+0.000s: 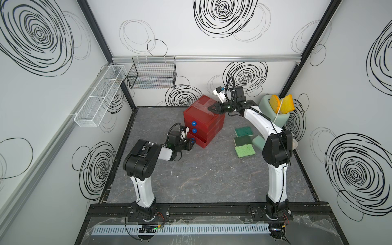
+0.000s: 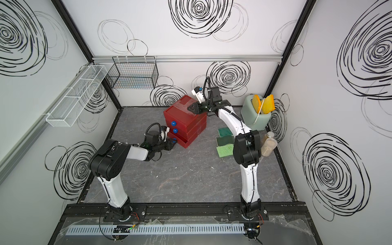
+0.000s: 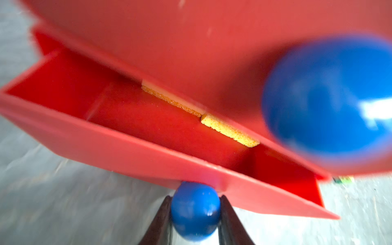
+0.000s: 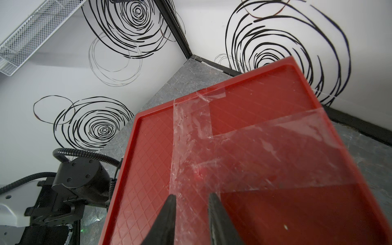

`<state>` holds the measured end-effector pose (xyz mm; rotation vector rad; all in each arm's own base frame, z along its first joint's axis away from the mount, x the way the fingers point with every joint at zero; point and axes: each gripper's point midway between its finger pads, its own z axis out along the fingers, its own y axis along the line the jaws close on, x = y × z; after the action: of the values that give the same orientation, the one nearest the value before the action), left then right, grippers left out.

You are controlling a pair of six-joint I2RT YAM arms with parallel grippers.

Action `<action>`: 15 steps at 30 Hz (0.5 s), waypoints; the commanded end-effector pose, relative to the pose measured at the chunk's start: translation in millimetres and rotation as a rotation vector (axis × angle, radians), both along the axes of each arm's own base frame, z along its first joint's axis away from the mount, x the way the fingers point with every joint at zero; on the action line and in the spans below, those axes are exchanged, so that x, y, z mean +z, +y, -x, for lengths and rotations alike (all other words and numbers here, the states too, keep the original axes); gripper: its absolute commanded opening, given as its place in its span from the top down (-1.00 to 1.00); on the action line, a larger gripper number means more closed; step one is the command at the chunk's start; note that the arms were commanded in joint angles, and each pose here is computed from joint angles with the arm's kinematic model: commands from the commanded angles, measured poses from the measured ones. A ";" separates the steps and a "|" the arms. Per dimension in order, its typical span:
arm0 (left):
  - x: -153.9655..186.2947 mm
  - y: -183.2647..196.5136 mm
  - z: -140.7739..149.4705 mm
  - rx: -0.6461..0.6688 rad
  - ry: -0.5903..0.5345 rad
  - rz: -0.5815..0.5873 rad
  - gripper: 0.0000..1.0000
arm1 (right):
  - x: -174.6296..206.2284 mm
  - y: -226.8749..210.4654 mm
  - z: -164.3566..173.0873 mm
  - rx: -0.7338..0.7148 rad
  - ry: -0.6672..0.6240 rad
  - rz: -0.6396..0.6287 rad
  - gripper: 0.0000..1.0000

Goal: Take the sponge out of the drawer
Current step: Open the drawer in the storage box.

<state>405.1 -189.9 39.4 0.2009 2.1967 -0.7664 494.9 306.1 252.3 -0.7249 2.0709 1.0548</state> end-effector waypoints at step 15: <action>11.6 -9.2 100.4 0.024 0.010 0.037 0.61 | -35.0 -26.7 9.6 -0.015 0.089 0.070 0.40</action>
<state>305.3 -191.3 36.9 0.1672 2.2386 -0.7611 495.6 287.3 251.4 -0.7194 2.0691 1.0357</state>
